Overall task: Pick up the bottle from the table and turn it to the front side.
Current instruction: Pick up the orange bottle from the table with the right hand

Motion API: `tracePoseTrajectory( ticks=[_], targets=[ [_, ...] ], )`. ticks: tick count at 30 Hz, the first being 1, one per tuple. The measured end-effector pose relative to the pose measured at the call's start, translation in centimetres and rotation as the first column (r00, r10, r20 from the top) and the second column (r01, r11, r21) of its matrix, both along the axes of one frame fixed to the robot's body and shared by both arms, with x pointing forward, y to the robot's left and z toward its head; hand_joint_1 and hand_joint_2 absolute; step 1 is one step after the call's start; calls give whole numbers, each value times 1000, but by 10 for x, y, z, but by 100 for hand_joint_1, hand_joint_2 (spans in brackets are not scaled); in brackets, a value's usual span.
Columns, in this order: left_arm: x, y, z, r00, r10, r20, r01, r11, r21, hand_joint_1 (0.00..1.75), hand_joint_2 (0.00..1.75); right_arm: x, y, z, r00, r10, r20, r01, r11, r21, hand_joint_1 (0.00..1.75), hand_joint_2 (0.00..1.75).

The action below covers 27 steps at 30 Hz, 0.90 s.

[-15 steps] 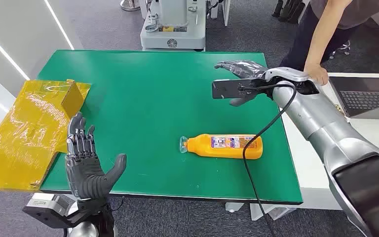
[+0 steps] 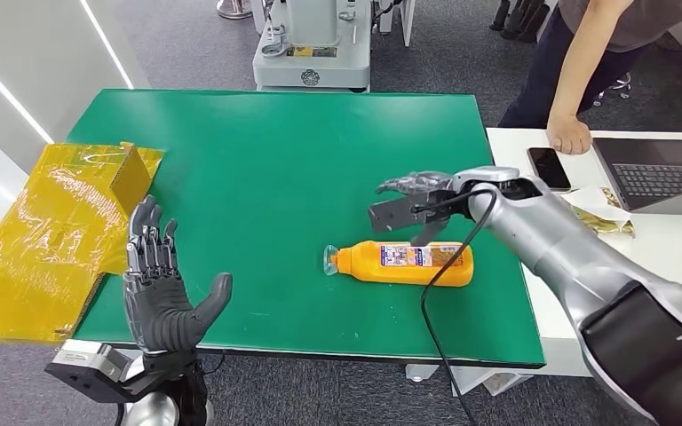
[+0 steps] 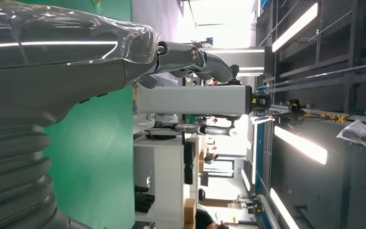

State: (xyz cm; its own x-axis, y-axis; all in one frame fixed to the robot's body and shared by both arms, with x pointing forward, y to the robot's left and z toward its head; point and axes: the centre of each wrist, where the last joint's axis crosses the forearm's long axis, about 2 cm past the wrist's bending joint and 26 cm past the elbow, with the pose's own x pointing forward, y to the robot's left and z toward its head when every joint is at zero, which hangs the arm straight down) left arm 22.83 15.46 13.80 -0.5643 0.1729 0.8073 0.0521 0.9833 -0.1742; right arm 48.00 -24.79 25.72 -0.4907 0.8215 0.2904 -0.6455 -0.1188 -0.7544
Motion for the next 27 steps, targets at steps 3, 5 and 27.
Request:
tracePoseTrajectory(
  ticks=[3,5,27],
  targets=[
    [4,-1,1,1000,-1,2,1,1000,-4,0,175,-7,2,-23,999,-3,-33,3,1000,-8,0,175],
    [6,-1,1,1000,1,2,-1,1000,-6,0,175,-9,3,-32,999,-6,-47,5,1000,-21,0,175],
    [7,-2,-5,1000,0,-25,0,1000,-6,0,175,-23,-11,-74,994,-51,-102,34,987,-158,0,175]
  ],
)
